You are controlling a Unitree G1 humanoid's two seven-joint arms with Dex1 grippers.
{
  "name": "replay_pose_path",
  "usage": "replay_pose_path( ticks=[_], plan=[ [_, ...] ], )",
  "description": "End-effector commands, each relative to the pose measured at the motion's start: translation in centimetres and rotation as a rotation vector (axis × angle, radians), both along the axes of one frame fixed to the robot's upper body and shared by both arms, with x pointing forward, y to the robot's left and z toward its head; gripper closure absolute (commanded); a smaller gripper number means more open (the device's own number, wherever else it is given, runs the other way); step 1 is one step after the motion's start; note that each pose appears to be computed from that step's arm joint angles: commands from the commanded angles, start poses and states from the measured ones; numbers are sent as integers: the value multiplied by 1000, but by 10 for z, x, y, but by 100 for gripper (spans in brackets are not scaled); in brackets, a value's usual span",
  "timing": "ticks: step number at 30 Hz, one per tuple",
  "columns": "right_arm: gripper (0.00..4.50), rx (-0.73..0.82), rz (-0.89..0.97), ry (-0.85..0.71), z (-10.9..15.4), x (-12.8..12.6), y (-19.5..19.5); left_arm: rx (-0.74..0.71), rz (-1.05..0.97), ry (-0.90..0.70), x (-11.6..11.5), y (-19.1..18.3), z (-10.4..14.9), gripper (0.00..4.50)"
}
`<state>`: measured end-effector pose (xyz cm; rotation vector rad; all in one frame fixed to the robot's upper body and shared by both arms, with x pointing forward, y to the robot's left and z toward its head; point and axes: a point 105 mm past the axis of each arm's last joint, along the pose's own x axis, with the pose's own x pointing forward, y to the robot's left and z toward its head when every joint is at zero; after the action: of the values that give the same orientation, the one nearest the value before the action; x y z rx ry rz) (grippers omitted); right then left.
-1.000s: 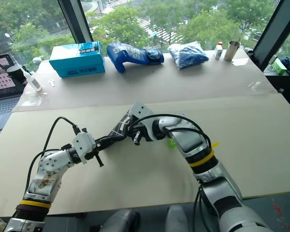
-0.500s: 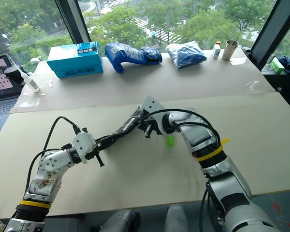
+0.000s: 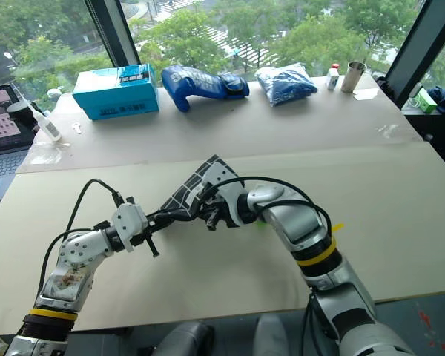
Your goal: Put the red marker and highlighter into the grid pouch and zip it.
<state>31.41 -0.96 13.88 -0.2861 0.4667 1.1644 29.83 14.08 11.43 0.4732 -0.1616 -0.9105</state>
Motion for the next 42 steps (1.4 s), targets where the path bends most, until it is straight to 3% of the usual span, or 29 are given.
replay_pose_path(
  ticks=[1,7,13,16,23,31,38,42],
  plan=[
    [447,-19,0,-84,11,8,0,-20,-25,-43,-1,-5,13,450],
    [447,-52,-136,-165,27,46,-37,-21,-27,-40,-2,-5,13,450],
    [447,-45,-199,-178,35,59,-57,-22,-26,-34,-3,-6,12,450],
    [447,-39,-185,-168,34,55,-55,-23,-25,-33,-3,-6,12,450],
    [447,49,62,-72,31,-3,2,-24,-27,-34,-1,-6,12,450],
    [447,20,137,-53,21,-19,21,-32,-34,-30,-1,-9,12,450],
    [447,-53,49,-115,17,7,-5,-38,-32,-22,-4,-10,10,450],
    [447,-85,-93,-188,26,40,-33,-40,-31,-20,-5,-11,10,450]
  ],
)
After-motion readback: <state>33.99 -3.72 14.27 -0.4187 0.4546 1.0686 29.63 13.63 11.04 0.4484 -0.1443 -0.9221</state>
